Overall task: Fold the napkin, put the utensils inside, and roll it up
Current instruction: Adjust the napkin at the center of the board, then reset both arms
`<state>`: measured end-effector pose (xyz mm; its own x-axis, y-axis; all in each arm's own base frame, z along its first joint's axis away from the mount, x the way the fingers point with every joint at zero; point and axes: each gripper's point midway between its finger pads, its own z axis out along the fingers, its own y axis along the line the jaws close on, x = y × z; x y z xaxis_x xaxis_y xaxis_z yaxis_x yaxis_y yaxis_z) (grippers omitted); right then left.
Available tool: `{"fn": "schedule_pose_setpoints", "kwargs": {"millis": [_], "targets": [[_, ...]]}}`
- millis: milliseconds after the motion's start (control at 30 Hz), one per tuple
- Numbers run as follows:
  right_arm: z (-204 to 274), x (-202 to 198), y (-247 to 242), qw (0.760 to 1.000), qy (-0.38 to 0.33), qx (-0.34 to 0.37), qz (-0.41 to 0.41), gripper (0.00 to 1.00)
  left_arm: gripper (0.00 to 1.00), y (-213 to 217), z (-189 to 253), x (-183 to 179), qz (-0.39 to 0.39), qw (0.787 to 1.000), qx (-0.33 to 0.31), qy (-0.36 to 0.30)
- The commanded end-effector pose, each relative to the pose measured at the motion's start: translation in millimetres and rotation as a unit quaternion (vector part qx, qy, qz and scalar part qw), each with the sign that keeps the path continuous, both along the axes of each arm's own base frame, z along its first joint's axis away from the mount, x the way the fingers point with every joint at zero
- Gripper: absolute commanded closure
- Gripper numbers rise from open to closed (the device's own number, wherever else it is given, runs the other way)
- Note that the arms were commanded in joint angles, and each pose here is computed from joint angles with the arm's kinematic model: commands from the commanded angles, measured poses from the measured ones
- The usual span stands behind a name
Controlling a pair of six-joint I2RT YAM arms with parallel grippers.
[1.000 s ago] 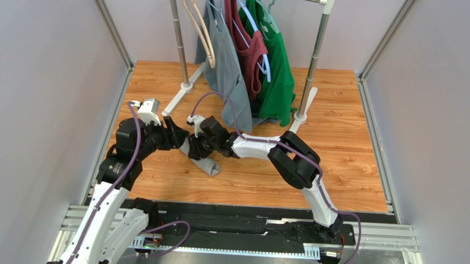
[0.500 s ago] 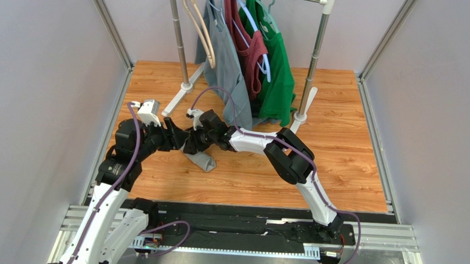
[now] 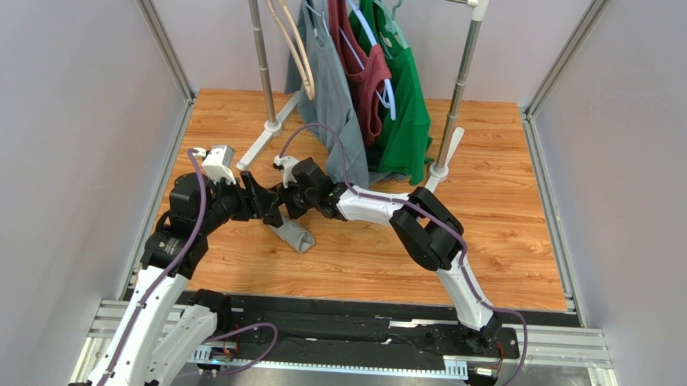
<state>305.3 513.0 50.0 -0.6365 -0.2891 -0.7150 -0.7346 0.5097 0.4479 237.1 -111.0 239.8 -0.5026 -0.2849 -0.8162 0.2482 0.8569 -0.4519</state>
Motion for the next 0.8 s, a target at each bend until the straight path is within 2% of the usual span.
{"fn": "schedule_pose_setpoints", "kwargs": {"millis": [0,267,467,633,767], "targets": [[55,14,-3,0.998,-0.057,0.028,-0.021,0.0,0.34,3,16,5,0.002,1.0,0.005,-0.031],[119,7,-26,0.989,-0.134,0.04,-0.051,0.0,0.3,27,17,6,0.059,0.997,0.032,-0.044],[126,-38,-67,0.989,-0.141,0.038,-0.034,0.0,0.3,49,16,-1,0.091,0.992,0.068,-0.051],[140,-63,-148,0.983,-0.158,0.031,-0.086,0.0,0.29,66,25,-16,0.124,0.985,0.088,-0.086],[149,-64,-224,0.976,-0.141,0.046,-0.158,0.0,0.29,69,33,-26,0.126,0.981,0.087,-0.116]]}}
